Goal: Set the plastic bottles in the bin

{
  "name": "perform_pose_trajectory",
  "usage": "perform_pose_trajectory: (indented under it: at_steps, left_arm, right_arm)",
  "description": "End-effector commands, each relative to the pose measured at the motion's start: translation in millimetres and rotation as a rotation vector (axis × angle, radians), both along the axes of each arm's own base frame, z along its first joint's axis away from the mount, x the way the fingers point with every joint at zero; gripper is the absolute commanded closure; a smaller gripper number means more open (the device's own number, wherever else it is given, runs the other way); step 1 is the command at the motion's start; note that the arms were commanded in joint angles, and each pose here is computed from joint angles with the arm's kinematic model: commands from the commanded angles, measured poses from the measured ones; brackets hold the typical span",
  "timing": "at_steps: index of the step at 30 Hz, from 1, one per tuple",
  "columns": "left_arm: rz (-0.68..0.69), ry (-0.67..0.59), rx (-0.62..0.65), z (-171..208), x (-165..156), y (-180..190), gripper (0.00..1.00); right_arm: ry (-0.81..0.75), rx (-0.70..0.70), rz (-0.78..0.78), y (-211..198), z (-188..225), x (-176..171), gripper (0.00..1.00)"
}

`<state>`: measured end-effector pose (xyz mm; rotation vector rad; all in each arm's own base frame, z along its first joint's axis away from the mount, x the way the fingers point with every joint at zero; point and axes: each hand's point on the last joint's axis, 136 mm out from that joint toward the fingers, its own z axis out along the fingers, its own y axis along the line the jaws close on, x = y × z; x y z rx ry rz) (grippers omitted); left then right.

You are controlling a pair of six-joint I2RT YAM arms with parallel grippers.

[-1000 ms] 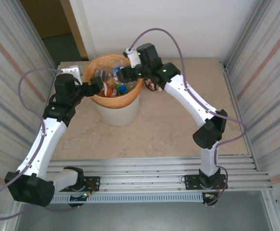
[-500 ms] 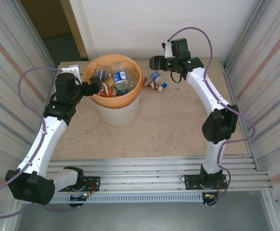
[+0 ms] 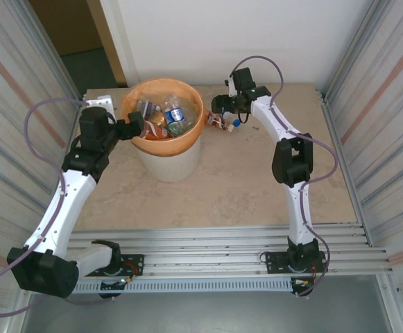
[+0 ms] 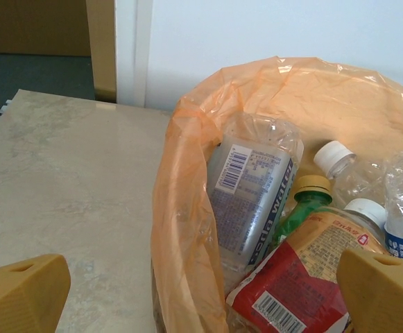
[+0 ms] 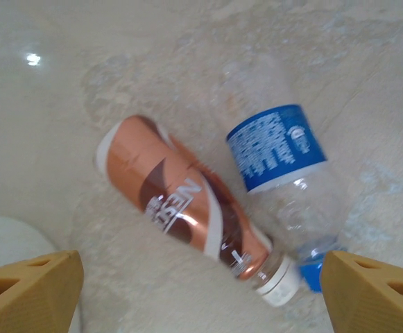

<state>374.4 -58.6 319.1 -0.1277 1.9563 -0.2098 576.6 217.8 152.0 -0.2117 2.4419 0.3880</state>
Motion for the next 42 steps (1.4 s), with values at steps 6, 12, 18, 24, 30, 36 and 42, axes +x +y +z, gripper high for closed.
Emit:
perform_pose_trajectory:
  at_steps: [6, 12, 18, 24, 30, 36, 42]
  left_arm:
    - [-0.027, -0.001, 0.018, -1, -15, -2, 0.01]
    - [0.004, -0.064, 0.0, 13, -20, 3, 0.01]
    - [0.049, -0.104, -0.013, 19, -24, 12, 0.01]
    - [0.051, -0.114, -0.025, 21, -23, 13, 0.01]
    - [0.044, -0.102, -0.03, 17, -20, 11, 0.01]
    - [0.048, -0.092, -0.033, 14, -18, 12, 0.01]
    - [0.052, -0.084, -0.034, 10, -16, 13, 0.01]
  right_arm:
    - [-0.017, -0.071, 0.012, -14, -31, 31, 0.08]
    - [-0.047, -0.07, 0.049, -13, -42, 45, 0.06]
    - [-0.045, -0.069, 0.068, -13, -54, 52, 0.05]
    - [-0.027, -0.059, 0.071, -14, -70, 56, 0.11]
    - [-0.006, -0.057, 0.066, -17, -84, 56, 0.22]
    - [0.017, -0.048, 0.041, -25, -93, 58, 0.26]
    - [0.047, -0.031, 0.0, -36, -103, 59, 0.29]
